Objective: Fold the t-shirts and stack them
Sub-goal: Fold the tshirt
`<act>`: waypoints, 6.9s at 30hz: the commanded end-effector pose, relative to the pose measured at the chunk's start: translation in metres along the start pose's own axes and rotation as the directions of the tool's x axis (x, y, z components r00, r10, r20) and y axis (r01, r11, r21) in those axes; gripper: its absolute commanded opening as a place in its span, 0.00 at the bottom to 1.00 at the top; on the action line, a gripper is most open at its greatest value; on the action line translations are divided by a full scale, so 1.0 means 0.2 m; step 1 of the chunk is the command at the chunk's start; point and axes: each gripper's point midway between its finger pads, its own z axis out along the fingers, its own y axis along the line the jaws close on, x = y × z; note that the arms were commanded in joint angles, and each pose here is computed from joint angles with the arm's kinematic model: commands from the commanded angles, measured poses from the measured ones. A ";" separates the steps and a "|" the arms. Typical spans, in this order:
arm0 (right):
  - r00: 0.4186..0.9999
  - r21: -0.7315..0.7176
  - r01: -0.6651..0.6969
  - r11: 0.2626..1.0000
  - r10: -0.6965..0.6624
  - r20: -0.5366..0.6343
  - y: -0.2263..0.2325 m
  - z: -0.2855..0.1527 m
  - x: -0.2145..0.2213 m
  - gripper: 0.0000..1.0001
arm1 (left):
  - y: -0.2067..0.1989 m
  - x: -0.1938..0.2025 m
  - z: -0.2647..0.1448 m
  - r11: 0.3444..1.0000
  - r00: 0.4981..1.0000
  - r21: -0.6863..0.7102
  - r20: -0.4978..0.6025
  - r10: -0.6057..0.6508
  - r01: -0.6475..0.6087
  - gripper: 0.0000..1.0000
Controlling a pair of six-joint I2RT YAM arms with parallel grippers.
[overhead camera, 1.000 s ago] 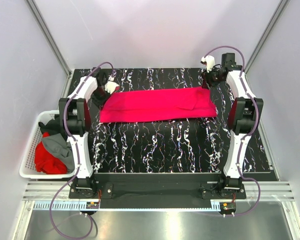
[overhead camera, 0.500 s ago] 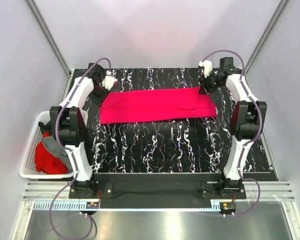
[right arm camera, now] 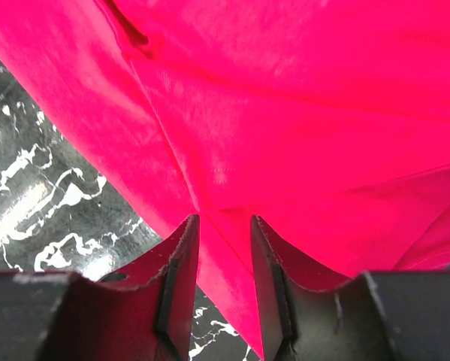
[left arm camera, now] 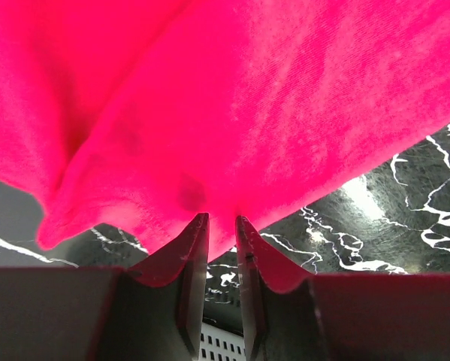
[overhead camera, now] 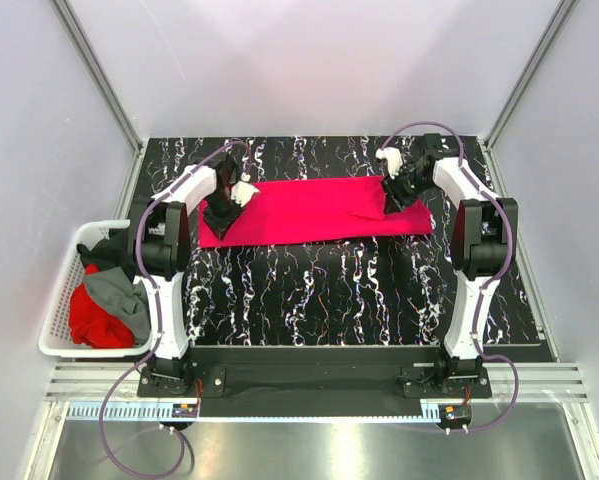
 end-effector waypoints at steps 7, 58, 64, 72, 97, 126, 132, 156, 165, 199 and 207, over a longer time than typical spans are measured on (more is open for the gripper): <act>0.998 -0.029 0.036 0.999 -0.038 -0.044 0.07 -0.03 0.11 0.57 | -0.02 0.01 0.03 0.999 1.000 0.022 -0.003 -0.023 0.024 0.24; 0.998 -0.051 0.057 0.997 -0.058 -0.033 0.06 0.14 -0.02 0.30 | -0.02 0.04 0.05 1.000 0.999 0.015 -0.019 -0.027 0.027 0.25; 0.998 -0.060 0.056 0.997 -0.058 -0.018 0.09 0.11 -0.04 0.31 | -0.02 0.03 0.05 0.999 0.999 0.018 -0.020 -0.027 0.027 0.26; 0.998 -0.064 0.043 0.997 -0.046 -0.039 0.10 0.11 0.00 0.32 | -0.02 0.02 0.05 0.999 1.000 0.017 -0.016 -0.027 0.027 0.26; 0.980 -0.017 0.199 0.980 -0.198 0.018 0.03 0.08 -0.27 0.00 | -0.02 0.02 0.05 0.999 1.000 0.018 -0.014 -0.027 0.027 0.26; 0.936 0.016 0.339 0.941 -0.336 -0.106 0.20 -0.04 -0.13 0.36 | -0.01 0.00 0.06 1.000 1.000 0.015 -0.009 -0.025 0.025 0.27; 0.938 0.014 0.325 0.945 -0.321 -0.133 0.15 0.02 -0.10 0.35 | -0.02 0.02 0.05 1.000 1.000 0.013 -0.015 -0.025 0.025 0.28; 0.939 -0.001 0.286 0.958 -0.281 -0.197 0.06 0.14 0.04 0.28 | -0.01 0.03 0.05 1.000 0.999 0.005 -0.022 -0.024 0.024 0.28; 0.946 0.035 0.278 0.960 -0.267 -0.186 0.02 0.14 -0.01 0.06 | -0.01 0.03 0.05 1.000 1.000 0.006 -0.017 -0.022 0.022 0.28; 0.912 0.157 0.405 0.901 -0.411 0.004 0.04 0.20 -0.67 0.02 | -0.02 0.06 0.04 1.000 1.000 0.004 -0.020 -0.021 0.021 0.28; 0.919 0.213 0.374 0.903 -0.392 0.046 0.09 0.09 -0.69 0.36 | 0.02 -0.03 -0.04 1.000 0.999 -0.023 0.042 0.002 -0.001 0.29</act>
